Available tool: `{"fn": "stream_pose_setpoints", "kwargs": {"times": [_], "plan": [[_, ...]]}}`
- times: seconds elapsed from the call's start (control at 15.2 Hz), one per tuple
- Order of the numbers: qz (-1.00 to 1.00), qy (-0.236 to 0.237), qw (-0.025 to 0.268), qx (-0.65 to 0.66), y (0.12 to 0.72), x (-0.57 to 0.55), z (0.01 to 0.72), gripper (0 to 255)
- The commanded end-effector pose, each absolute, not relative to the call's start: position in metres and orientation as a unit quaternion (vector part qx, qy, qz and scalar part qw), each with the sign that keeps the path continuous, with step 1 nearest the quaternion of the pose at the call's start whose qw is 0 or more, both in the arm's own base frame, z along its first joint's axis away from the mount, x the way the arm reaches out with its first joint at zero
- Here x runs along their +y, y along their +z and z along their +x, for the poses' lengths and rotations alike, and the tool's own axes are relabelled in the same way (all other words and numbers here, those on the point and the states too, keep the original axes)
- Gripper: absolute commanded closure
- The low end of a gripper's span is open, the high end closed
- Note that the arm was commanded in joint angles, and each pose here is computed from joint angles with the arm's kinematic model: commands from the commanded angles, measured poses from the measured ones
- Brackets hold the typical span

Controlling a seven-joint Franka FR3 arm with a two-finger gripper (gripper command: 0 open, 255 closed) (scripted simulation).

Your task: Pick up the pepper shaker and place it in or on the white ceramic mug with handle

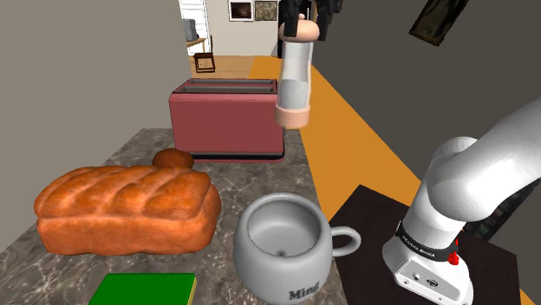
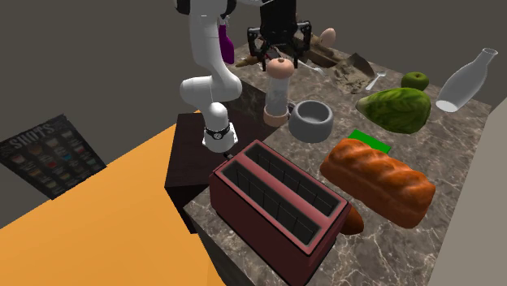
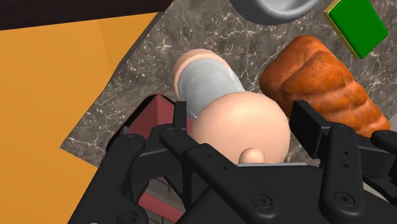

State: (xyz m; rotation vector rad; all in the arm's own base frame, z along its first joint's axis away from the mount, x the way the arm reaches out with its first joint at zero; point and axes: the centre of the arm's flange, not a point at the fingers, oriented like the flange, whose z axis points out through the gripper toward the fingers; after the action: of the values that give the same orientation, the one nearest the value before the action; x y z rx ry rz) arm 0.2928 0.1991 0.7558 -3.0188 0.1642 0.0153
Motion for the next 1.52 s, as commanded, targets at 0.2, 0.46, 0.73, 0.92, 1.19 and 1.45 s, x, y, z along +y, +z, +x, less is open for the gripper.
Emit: {"fn": "stream_pose_setpoints", "kwargs": {"times": [0.2, 0.46, 0.73, 0.92, 1.19, 1.45], "plan": [[-0.997, 0.005, 0.059, 0.054, 0.776, 0.248, 0.252, 255], [-0.997, 0.005, 0.059, 0.054, 0.791, 0.286, 0.218, 255], [-0.997, 0.005, 0.059, 0.054, 0.806, 0.323, 0.185, 255], [-0.997, 0.005, 0.059, 0.054, 0.81, 0.347, 0.164, 255], [-0.997, 0.005, 0.059, 0.054, 0.789, 0.347, 0.164, 255], [-0.997, 0.005, 0.059, 0.054, 0.768, 0.347, 0.164, 255]]}}
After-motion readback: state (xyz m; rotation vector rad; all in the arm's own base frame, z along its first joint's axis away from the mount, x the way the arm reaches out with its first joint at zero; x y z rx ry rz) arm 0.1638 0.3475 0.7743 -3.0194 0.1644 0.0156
